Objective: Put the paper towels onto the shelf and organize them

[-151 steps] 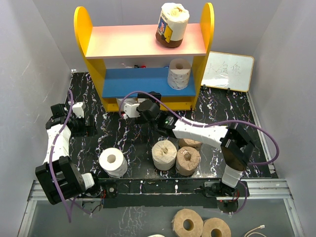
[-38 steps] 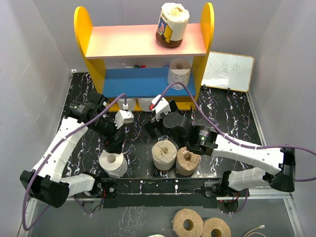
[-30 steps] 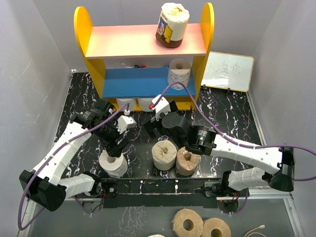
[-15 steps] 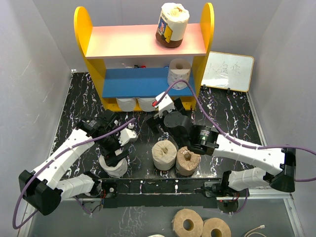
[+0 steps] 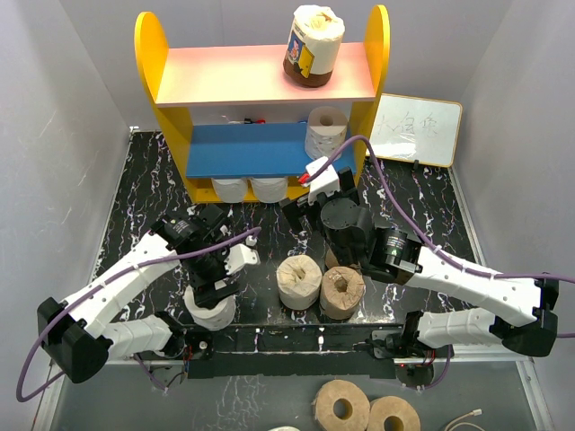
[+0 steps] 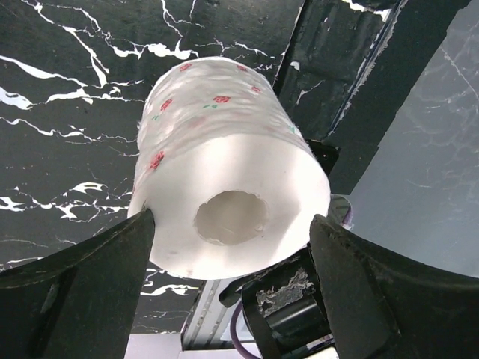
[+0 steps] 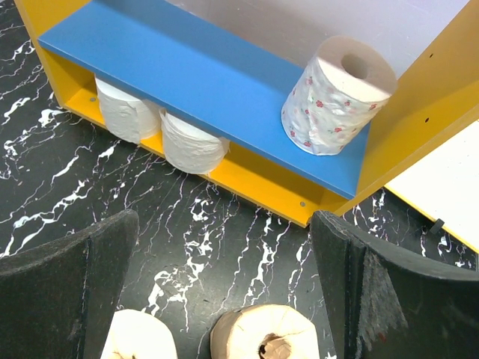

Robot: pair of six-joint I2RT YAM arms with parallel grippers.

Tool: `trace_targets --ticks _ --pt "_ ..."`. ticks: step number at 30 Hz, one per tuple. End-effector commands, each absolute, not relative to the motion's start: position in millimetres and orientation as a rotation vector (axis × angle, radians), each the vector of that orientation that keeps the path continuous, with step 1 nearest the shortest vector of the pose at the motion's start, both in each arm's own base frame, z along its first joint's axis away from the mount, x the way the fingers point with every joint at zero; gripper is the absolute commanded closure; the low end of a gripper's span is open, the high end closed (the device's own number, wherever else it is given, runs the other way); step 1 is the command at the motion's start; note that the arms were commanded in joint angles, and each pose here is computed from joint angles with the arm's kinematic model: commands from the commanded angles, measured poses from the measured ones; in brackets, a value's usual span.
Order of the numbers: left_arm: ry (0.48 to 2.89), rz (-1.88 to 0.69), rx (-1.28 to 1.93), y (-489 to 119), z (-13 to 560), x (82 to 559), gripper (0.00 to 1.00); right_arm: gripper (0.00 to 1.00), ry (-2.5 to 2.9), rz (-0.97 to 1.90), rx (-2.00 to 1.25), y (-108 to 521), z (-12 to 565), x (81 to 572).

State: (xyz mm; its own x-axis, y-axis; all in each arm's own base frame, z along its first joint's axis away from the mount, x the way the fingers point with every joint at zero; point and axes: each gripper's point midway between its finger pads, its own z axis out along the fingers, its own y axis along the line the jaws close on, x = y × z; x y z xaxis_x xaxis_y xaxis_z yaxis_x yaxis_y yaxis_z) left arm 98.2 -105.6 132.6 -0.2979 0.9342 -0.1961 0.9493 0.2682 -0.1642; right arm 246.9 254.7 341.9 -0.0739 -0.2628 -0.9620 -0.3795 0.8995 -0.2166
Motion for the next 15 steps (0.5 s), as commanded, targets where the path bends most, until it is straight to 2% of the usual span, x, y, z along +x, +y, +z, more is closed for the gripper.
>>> trace_targets --ticks 1,4,9,15 --pt "2.475 -0.256 1.756 -100.2 129.2 110.7 0.16 0.02 1.639 0.109 -0.436 246.7 361.9 248.6" --pt "2.430 -0.198 1.700 -103.6 136.8 126.1 0.15 0.01 1.644 0.104 -0.449 250.1 358.2 249.6" --pt "2.326 -0.255 1.658 -119.8 173.5 139.0 0.12 0.01 1.659 0.086 -0.472 253.8 349.2 250.9" --pt "2.314 -0.175 1.678 -113.8 168.5 147.6 0.11 0.01 1.663 0.085 -0.476 253.6 345.4 250.5"
